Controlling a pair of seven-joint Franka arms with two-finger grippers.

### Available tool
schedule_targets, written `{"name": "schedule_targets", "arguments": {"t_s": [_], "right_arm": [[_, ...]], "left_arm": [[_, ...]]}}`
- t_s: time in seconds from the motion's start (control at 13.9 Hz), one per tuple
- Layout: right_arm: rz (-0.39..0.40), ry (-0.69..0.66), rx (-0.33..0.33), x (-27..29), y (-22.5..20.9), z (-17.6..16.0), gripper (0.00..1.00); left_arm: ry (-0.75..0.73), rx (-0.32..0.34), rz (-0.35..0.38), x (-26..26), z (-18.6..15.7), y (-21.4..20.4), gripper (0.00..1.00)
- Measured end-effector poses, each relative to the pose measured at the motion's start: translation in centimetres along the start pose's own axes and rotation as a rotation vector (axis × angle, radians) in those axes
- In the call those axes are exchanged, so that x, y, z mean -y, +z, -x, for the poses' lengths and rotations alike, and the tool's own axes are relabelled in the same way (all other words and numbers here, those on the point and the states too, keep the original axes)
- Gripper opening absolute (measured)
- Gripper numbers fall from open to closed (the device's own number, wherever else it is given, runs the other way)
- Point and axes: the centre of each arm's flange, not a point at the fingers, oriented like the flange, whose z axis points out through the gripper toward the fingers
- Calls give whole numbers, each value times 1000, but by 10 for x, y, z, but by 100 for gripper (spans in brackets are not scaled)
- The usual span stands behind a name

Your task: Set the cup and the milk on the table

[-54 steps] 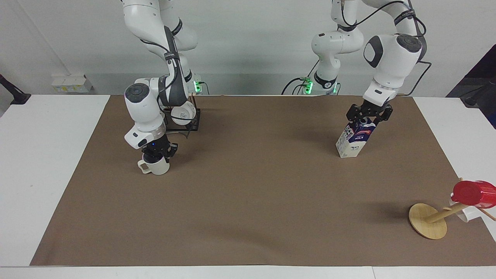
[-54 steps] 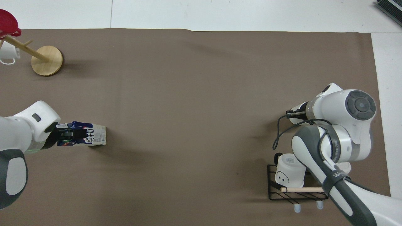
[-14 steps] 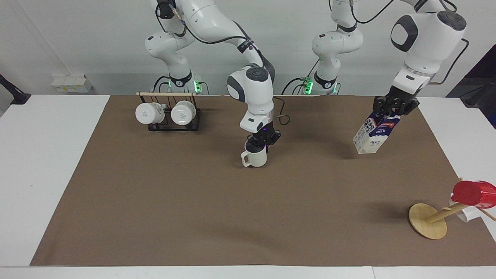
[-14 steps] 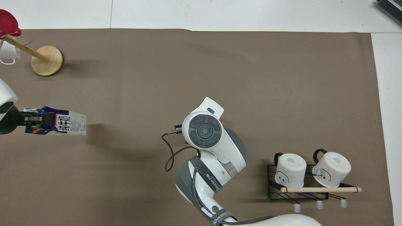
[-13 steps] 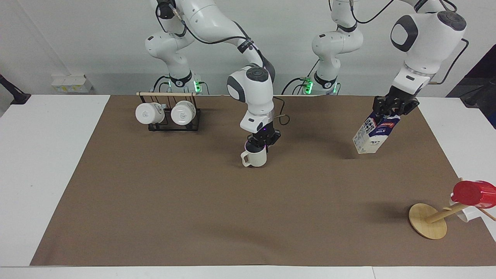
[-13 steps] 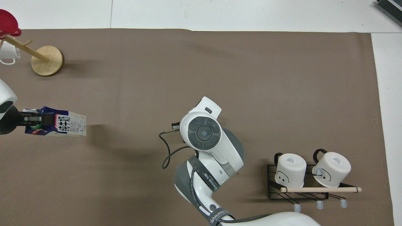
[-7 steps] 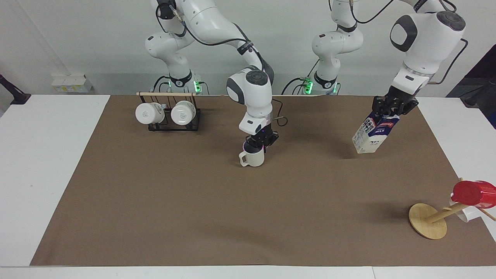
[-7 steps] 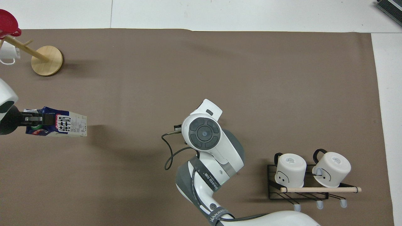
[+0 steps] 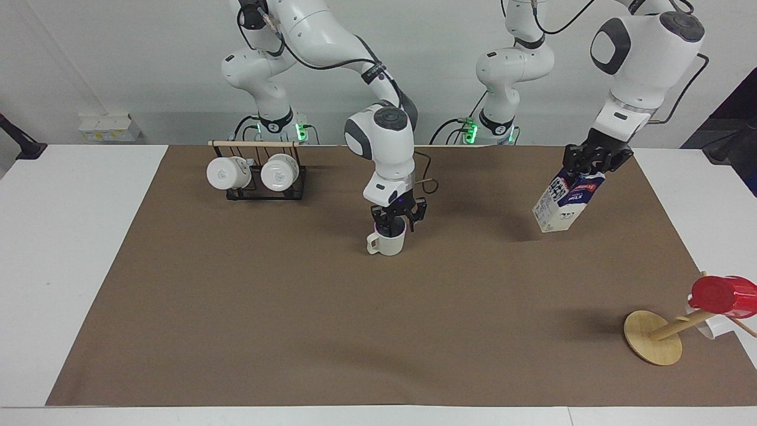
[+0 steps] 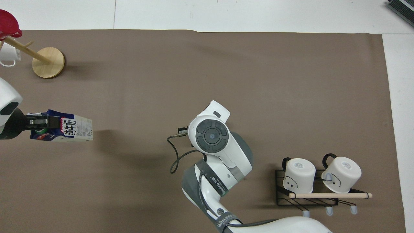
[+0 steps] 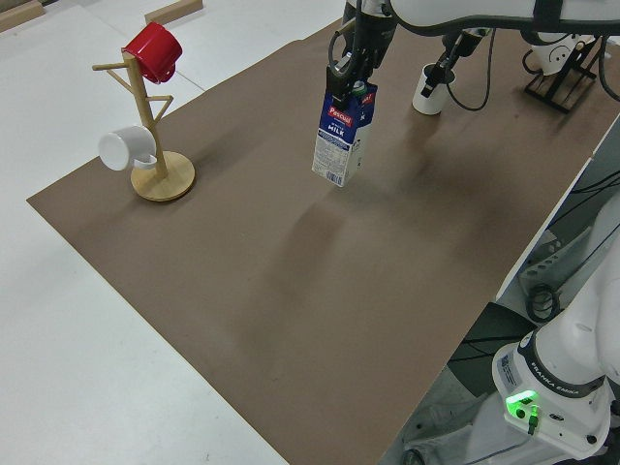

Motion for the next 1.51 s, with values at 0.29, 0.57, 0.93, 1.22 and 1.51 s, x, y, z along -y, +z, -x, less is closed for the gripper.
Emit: {"name": "schedule_targets", "arguments": {"t_s": [0.29,0.57,0.93,1.22,1.51], "right_arm": [[-1,30,-10,-13,-57,-16,100],[10,103,1,-62,-132,-26,100],[43,141,45,-127,-178,-31,100],[73,129,118,-195,-217,-24,100],[81,161,133,-276,-251,-19,100]], "left_arm": [[-43,31,-6,-24,7,-1,52],[-73,32,-5,-76,19,-7,52],[-85,30,6,-162,44,-8,51],[-113,1,8,-214,62,-3,51],[-128,-23,1,-249,67,22,51]]}}
